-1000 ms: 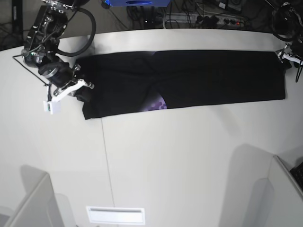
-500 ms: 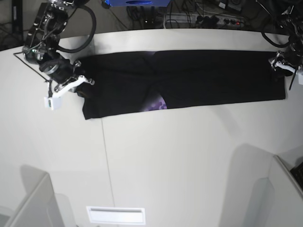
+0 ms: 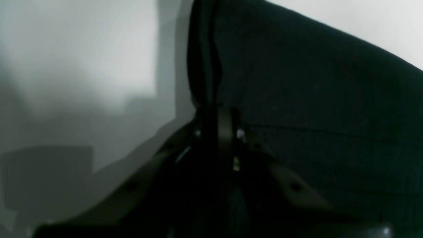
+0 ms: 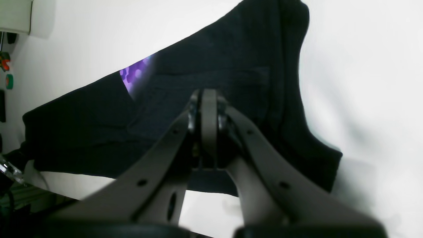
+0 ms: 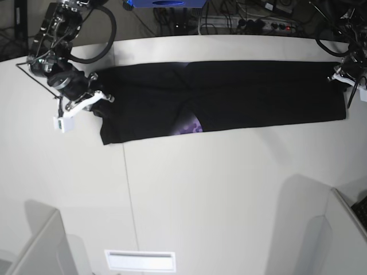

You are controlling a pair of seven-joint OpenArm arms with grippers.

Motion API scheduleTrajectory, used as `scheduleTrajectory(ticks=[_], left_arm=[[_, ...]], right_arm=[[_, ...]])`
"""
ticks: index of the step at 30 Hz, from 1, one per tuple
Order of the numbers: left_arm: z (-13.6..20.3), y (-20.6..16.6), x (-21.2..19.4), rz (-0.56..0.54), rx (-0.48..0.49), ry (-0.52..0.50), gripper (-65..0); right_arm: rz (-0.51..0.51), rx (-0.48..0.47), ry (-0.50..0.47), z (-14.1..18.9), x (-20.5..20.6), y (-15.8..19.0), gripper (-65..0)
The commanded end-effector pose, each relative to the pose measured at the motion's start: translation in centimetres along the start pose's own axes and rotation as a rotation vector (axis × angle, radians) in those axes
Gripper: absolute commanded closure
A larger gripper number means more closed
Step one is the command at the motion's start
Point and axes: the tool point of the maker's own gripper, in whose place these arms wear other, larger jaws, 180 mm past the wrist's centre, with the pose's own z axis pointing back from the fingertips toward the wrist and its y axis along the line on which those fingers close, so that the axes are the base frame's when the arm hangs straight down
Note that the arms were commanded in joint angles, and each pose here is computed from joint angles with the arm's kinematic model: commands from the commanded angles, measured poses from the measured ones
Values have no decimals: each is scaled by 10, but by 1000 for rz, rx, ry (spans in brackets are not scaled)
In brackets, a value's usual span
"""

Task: Fold the T-shirt properly
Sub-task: 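Pull the folded shirt edge with both grippers to straighten it, then fold the strip end inward with the left gripper toward the right gripper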

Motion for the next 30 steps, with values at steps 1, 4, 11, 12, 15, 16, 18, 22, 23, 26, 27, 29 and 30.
scheduleTrajectory(ticks=[1, 4, 11, 12, 15, 16, 18, 22, 23, 26, 27, 29, 30], left_arm=[[4, 7, 5, -23, 21, 10, 0], [9, 11, 18, -46, 29, -12, 0], [38, 16, 63, -125, 92, -133, 0], [42, 14, 68, -147, 98, -145, 0], [53, 8, 74, -202, 112, -161, 0], [53, 2, 69, -217, 103, -153, 0], [56, -12, 65, -254, 90, -150, 0], [62, -44, 53, -321, 53, -152, 0], [63, -55, 52, -341, 38, -156, 0], [70, -85, 49, -395, -1, -173, 0], [71, -95, 47, -409, -15, -177, 0], [71, -114, 43, -434, -53, -178, 0], [69, -122, 37, -438, -73, -168, 0]], right_arm=[[14, 19, -43, 3, 12, 5, 0], [12, 16, -45, 4, 13, 4, 0], [12, 15, -46, 4, 13, 4, 0], [12, 16, -45, 4, 13, 4, 0], [13, 18, -42, 3, 12, 5, 0], [13, 18, -42, 3, 12, 5, 0], [13, 18, -42, 3, 12, 5, 0], [11, 19, -43, 3, 12, 5, 0], [11, 19, -43, 3, 12, 5, 0], [11, 19, -43, 3, 12, 5, 0], [11, 19, -43, 3, 12, 5, 0], [11, 18, -41, 3, 11, 5, 0], [11, 18, -41, 3, 11, 5, 0]])
